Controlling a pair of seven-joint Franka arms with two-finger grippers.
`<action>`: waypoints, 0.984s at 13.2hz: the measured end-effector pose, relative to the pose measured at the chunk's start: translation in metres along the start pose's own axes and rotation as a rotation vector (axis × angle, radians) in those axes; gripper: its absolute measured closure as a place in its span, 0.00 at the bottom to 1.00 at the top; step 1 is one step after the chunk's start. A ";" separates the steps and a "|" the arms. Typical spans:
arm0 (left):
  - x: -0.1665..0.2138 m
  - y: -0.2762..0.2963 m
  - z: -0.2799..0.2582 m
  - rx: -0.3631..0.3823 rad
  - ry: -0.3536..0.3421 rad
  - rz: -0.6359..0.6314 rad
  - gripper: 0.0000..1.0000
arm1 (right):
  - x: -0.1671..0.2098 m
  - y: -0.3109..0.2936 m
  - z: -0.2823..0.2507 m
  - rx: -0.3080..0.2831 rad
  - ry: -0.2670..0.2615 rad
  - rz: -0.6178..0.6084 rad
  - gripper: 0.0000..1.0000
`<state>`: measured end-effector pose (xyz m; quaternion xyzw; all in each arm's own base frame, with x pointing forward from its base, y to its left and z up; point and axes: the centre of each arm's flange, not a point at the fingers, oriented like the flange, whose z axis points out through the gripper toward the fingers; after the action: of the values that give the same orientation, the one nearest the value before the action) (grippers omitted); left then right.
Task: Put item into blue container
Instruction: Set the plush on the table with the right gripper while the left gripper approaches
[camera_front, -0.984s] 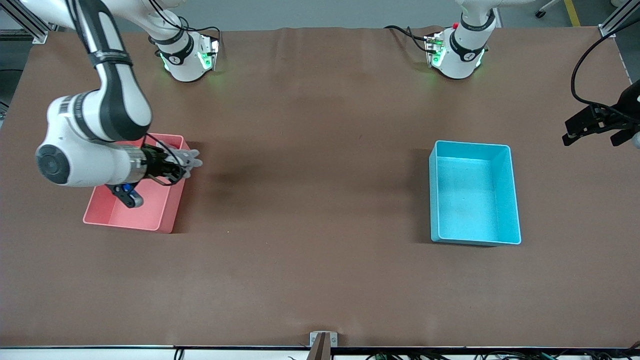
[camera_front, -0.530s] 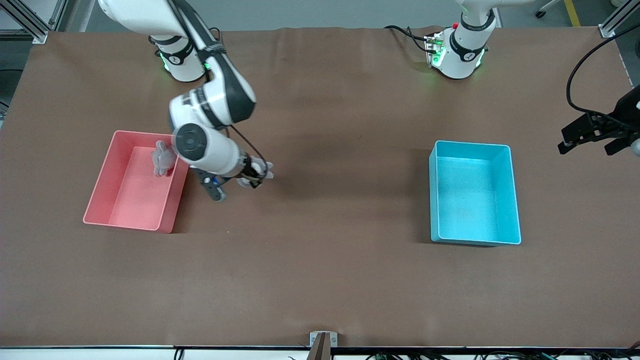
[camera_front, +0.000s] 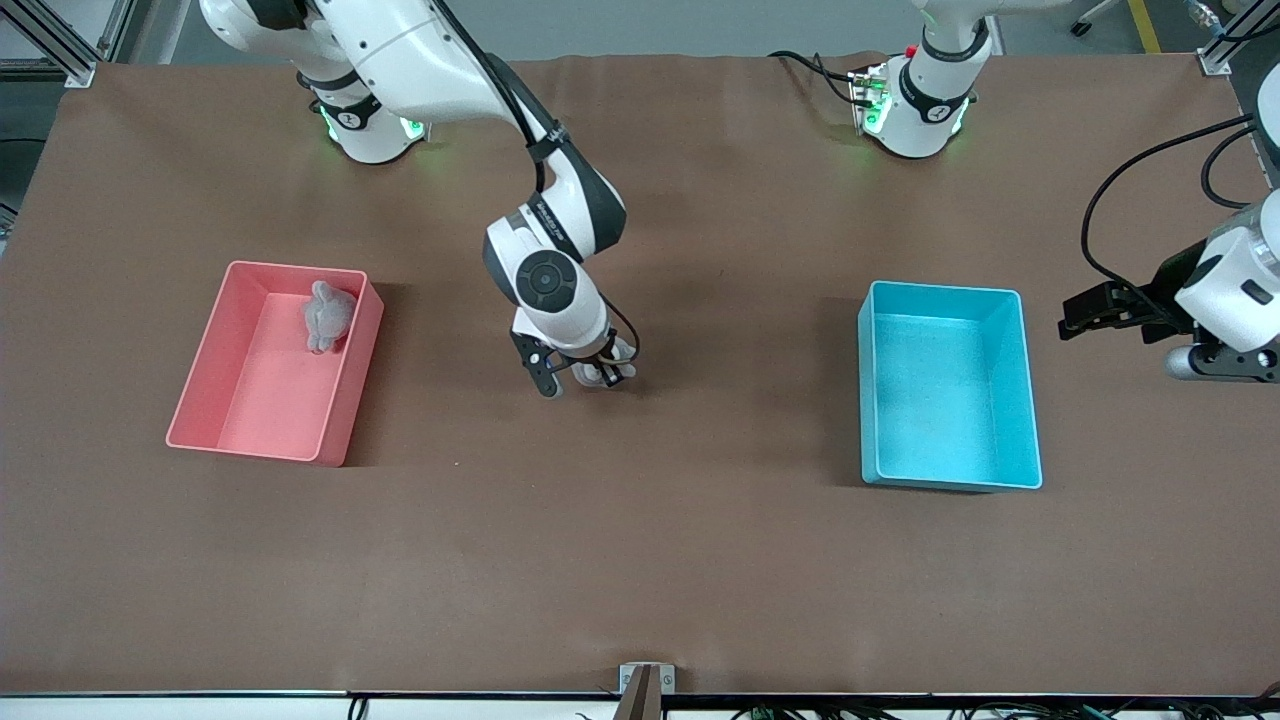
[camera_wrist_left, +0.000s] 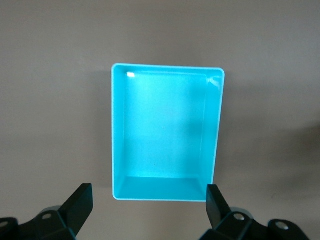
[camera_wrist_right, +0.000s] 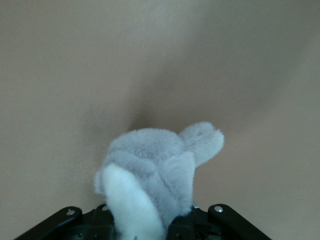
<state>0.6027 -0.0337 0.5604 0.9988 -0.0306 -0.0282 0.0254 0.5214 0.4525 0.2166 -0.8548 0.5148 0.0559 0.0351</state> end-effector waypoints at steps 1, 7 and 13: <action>-0.001 0.010 0.001 -0.001 -0.007 0.017 0.00 | -0.002 -0.001 0.007 0.007 0.002 0.006 0.73; -0.005 0.145 0.041 0.003 -0.073 0.021 0.00 | 0.010 -0.016 -0.013 0.007 0.015 0.026 0.32; -0.003 0.268 0.116 0.000 -0.051 0.012 0.00 | 0.101 -0.042 -0.141 -0.120 -0.023 -0.078 0.00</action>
<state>0.5769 -0.3066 0.4592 0.9976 -0.0371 -0.0536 0.0250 0.6138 0.3670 0.3433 -0.8741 0.4763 0.0950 -0.0083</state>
